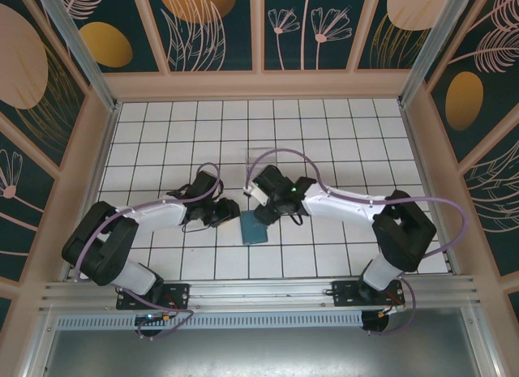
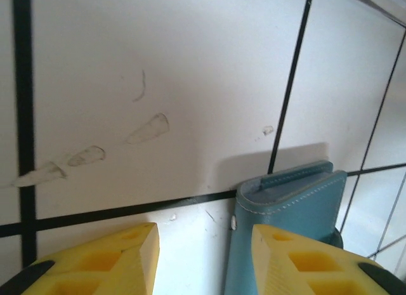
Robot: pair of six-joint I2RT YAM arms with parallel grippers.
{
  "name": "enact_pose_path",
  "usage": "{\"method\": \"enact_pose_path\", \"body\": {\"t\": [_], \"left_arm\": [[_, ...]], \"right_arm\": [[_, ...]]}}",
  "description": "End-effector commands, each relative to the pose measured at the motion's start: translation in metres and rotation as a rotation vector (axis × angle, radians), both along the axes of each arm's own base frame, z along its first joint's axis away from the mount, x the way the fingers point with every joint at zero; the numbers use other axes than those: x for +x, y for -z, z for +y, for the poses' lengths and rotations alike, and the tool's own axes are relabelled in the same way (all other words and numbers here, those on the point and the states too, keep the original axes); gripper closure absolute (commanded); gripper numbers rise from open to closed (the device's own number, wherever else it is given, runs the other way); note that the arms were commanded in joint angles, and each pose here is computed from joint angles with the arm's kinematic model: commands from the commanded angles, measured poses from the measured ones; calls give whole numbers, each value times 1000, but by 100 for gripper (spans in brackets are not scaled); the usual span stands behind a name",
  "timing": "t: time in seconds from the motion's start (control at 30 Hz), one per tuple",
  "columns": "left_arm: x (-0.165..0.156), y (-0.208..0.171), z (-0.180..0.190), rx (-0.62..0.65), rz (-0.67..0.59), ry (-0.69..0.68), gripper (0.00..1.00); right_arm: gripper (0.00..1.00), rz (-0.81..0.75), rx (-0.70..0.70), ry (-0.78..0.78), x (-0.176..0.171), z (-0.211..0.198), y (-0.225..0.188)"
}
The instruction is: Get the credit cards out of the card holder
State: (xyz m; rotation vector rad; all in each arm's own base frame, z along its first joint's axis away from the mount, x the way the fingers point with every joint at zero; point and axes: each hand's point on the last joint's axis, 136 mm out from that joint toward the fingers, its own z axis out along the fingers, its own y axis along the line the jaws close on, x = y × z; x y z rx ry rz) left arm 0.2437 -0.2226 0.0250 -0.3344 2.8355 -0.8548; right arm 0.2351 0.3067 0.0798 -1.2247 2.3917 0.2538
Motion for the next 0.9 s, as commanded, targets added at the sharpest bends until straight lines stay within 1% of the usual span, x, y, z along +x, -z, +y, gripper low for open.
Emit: {"method": "enact_pose_path", "body": {"t": [0.0,0.03,0.1,0.13,0.3,0.47,0.53,0.63,0.73,0.8,0.87], "left_arm": [[5,-3,10,55,-23,-10,56],[6,-3,12,59,-22,-15,56],[7,-1,16,64,-21,-26,56],[7,-2,18,64,-21,-30,56],[8,-3,29,67,-24,-48,56],[6,-2,32,68,-20,-45,55],[5,-2,30,61,-18,-41,55],[5,-5,28,51,-15,-32,55],[6,-9,27,43,-17,-34,55],[6,-10,26,39,-20,-34,55],[6,-12,24,28,-17,-32,56]], "right_arm": [[52,179,9,443,3,-8,10],[52,251,19,515,-2,-4,15],[52,365,49,582,-16,8,22],[51,386,62,607,-21,13,24],[41,423,98,659,-31,27,24],[42,374,-9,711,-30,6,34],[45,346,-39,729,-27,-3,36],[52,345,-42,731,-28,-6,36],[63,348,-32,731,-29,-6,34],[72,347,-22,732,-29,-6,32],[77,351,-11,730,-29,-4,30]]}}
